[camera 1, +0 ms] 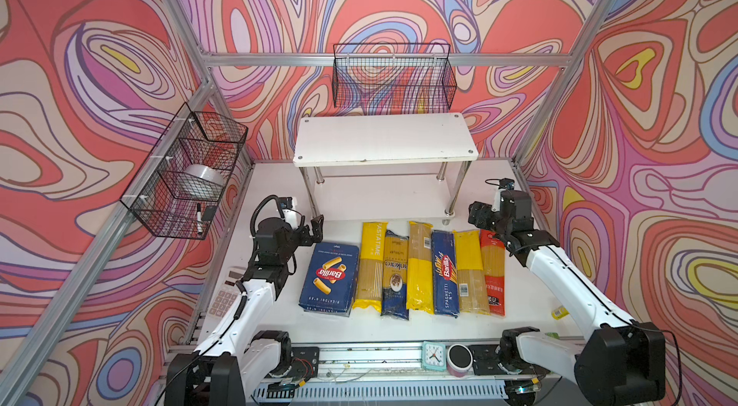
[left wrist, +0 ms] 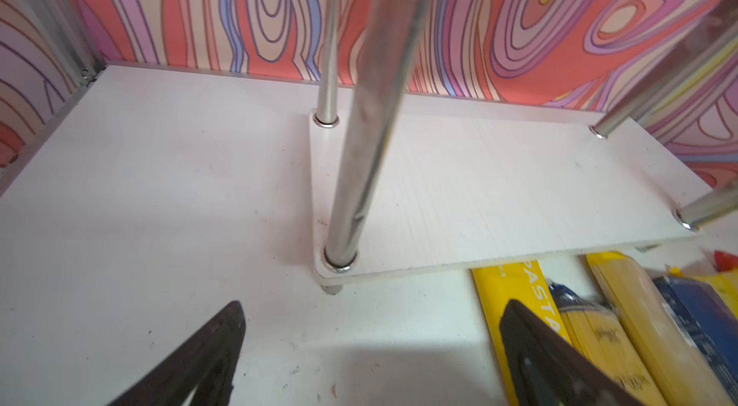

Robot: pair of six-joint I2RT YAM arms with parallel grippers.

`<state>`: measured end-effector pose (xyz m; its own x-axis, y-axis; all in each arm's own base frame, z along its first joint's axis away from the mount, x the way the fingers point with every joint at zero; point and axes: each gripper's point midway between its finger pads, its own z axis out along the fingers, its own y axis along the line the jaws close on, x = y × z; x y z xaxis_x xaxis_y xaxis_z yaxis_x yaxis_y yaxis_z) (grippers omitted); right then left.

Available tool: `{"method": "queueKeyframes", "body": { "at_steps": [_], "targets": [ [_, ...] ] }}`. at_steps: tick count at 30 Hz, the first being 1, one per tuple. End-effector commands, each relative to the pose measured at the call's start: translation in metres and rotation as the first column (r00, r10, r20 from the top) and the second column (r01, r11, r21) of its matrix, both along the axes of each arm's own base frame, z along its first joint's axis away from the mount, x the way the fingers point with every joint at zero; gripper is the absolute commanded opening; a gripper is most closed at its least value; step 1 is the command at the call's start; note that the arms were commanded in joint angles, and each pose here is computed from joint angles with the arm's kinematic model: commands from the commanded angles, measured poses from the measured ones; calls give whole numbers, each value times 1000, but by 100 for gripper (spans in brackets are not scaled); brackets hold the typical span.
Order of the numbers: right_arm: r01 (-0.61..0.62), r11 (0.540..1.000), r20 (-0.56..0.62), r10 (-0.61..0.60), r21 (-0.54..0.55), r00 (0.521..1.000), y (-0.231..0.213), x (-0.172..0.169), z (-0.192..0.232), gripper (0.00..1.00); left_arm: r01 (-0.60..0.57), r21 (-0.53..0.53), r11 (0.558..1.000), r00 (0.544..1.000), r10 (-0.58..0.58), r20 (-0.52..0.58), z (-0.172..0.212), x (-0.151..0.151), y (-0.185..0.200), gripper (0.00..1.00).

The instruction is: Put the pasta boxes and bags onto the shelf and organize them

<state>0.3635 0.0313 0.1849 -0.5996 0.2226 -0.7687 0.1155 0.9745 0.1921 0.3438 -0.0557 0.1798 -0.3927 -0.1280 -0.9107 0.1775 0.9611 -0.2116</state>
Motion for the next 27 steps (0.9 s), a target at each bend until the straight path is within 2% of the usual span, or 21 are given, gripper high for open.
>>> {"method": "queueKeyframes", "body": {
  "at_steps": [1,4,11,15,18,27],
  "targets": [
    [-111,994,-159,110,6,981,34,-21,-21,87,67,51,996,997,-65,-43,-19,-13,-11,100],
    [-163,986,-237,152,-28,960,54,-31,-30,86,140,19,990,989,-140,-40,-19,-12,-25,100],
    [-161,985,-251,138,-70,958,56,-43,-30,86,181,16,983,980,-179,-88,-33,-11,-33,100],
    [-174,984,-302,158,-25,940,64,-47,-43,85,202,-3,979,979,-202,-33,-27,-12,-38,100],
    [-166,986,-343,156,1,926,69,-53,-54,85,224,-6,975,974,-224,-42,-27,-14,-42,100],
    [-113,993,-461,90,-23,883,78,-93,-82,85,220,10,976,975,-219,-43,-28,-18,-43,100]
  ]
}}
